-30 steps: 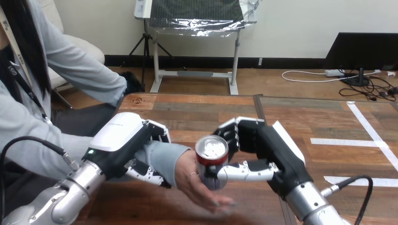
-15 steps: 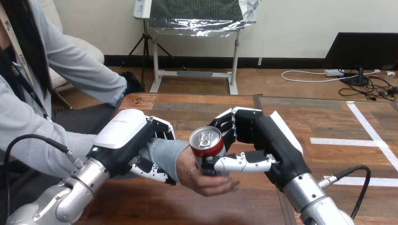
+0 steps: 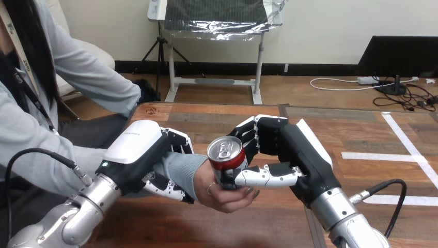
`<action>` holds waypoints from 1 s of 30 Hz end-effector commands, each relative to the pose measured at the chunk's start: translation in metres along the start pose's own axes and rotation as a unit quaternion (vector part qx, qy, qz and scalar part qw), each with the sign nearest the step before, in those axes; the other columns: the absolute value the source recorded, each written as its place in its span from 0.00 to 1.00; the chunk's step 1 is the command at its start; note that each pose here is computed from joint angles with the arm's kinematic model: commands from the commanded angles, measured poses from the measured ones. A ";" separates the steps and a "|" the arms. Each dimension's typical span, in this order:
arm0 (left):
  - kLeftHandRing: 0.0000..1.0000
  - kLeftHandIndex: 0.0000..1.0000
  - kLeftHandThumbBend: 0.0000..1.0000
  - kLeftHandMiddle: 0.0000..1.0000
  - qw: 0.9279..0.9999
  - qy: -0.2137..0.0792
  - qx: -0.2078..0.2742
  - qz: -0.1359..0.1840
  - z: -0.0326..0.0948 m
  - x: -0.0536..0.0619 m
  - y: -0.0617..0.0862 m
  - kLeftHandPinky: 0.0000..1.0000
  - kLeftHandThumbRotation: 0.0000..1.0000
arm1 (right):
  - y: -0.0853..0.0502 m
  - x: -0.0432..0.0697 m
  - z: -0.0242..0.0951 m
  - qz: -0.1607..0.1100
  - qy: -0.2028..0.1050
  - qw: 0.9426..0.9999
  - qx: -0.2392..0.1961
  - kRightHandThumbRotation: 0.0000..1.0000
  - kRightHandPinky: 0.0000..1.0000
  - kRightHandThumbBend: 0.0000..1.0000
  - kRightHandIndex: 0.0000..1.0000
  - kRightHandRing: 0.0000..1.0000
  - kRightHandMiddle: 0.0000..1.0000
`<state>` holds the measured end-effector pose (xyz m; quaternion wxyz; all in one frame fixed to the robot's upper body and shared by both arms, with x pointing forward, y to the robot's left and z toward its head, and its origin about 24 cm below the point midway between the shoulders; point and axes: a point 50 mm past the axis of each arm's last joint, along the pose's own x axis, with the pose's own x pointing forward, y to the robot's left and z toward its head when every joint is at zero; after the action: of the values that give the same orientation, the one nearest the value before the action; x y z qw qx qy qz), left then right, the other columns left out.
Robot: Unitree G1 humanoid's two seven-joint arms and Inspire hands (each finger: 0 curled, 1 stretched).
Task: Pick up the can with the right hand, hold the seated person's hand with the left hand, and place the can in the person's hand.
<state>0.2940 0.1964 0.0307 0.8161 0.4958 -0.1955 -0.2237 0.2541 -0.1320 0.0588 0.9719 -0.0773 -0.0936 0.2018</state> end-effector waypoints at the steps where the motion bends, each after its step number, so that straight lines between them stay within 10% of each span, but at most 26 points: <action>1: 0.30 0.39 1.00 0.36 0.996 -0.066 -0.009 0.051 0.022 0.028 0.016 0.27 0.19 | -0.002 0.019 0.029 0.005 -0.065 0.998 -0.007 0.00 0.37 0.84 0.48 0.40 0.45; 30: 0.32 0.40 0.99 0.37 0.997 -0.053 -0.018 0.048 0.018 0.022 0.015 0.28 0.20 | -0.003 0.017 0.027 0.013 -0.063 0.998 0.001 0.00 0.37 0.85 0.49 0.41 0.47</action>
<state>0.2939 0.1962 0.0317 0.8184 0.4915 -0.1994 -0.2212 0.2543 -0.1312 0.0595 0.9727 -0.0626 -0.0891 0.2050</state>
